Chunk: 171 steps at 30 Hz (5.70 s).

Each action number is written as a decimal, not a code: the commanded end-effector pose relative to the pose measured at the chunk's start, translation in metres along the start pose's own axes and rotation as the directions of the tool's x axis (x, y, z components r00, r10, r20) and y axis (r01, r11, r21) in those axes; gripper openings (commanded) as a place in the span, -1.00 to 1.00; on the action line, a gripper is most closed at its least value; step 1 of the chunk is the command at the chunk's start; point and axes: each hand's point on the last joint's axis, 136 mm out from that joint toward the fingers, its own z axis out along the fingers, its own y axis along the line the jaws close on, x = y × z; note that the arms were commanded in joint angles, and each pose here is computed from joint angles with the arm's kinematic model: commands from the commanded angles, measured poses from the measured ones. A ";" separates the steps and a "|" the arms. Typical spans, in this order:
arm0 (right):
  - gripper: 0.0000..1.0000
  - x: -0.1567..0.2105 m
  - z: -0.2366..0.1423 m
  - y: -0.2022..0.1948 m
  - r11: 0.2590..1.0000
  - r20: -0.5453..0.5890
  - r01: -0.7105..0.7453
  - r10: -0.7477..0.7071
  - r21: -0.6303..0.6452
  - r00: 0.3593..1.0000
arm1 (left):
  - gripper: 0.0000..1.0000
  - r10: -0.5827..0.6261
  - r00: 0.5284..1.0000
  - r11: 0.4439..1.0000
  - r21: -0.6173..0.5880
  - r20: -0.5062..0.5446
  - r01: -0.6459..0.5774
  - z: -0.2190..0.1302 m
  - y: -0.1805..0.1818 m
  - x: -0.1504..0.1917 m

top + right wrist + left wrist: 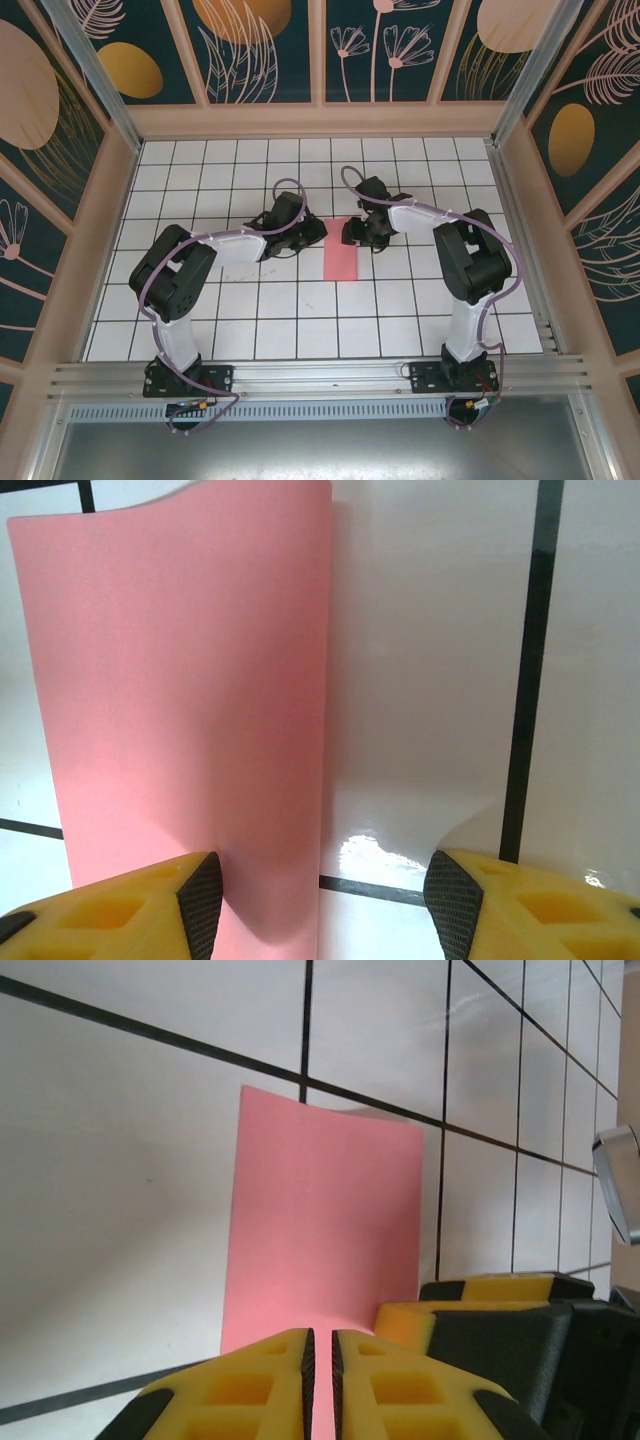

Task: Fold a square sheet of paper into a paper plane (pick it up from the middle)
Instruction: First fold in half a square sheet of paper at the center of the table, then hold the square sheet of paper at the center of the table, then fold the square sheet of paper in half at the center of the table.

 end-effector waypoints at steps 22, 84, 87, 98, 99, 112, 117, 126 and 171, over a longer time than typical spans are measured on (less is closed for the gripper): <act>0.24 0.019 0.020 -0.031 0.994 -0.080 -0.001 0.010 0.112 0.997 | -0.92 0.002 0.985 0.999 0.053 -0.170 0.007 0.042 -0.004 0.022; -1.00 0.004 -0.038 0.046 0.806 -0.025 -0.121 0.131 -0.580 0.991 | -1.00 -0.040 0.968 0.996 -0.092 -0.247 0.017 0.046 0.055 0.062; -1.00 0.007 -0.033 0.044 0.800 -0.041 -0.128 0.128 -0.586 0.991 | -1.00 -0.037 0.968 0.995 -0.097 -0.246 0.013 0.046 0.056 0.063; -1.00 0.033 0.001 -0.002 0.855 -0.089 -0.180 0.157 -0.487 0.984 | -1.00 -0.041 0.967 0.994 -0.107 -0.252 0.014 0.047 0.060 0.065; -1.00 0.036 0.004 -0.005 0.858 -0.093 -0.185 0.160 -0.479 0.983 | -1.00 -0.042 0.966 0.994 -0.108 -0.254 0.015 0.048 0.061 0.066; -1.00 0.015 -0.037 0.014 0.832 0.005 -0.120 0.146 -0.542 0.989 | -1.00 -0.039 0.967 0.994 -0.109 -0.252 0.011 0.046 0.061 0.065; -1.00 0.025 -0.040 0.030 0.798 -0.017 -0.104 0.116 -0.594 0.993 | -1.00 -0.039 0.967 0.994 -0.107 -0.252 0.012 0.046 0.061 0.065; -1.00 0.068 0.004 0.001 0.836 -0.119 -0.187 0.146 -0.516 0.982 | -1.00 -0.037 0.966 0.994 -0.105 -0.256 0.010 0.047 0.061 0.066; -1.00 0.111 0.007 0.004 0.884 -0.149 -0.164 0.109 -0.438 0.983 | -1.00 -0.016 0.961 0.994 -0.104 -0.275 -0.013 0.046 0.063 0.070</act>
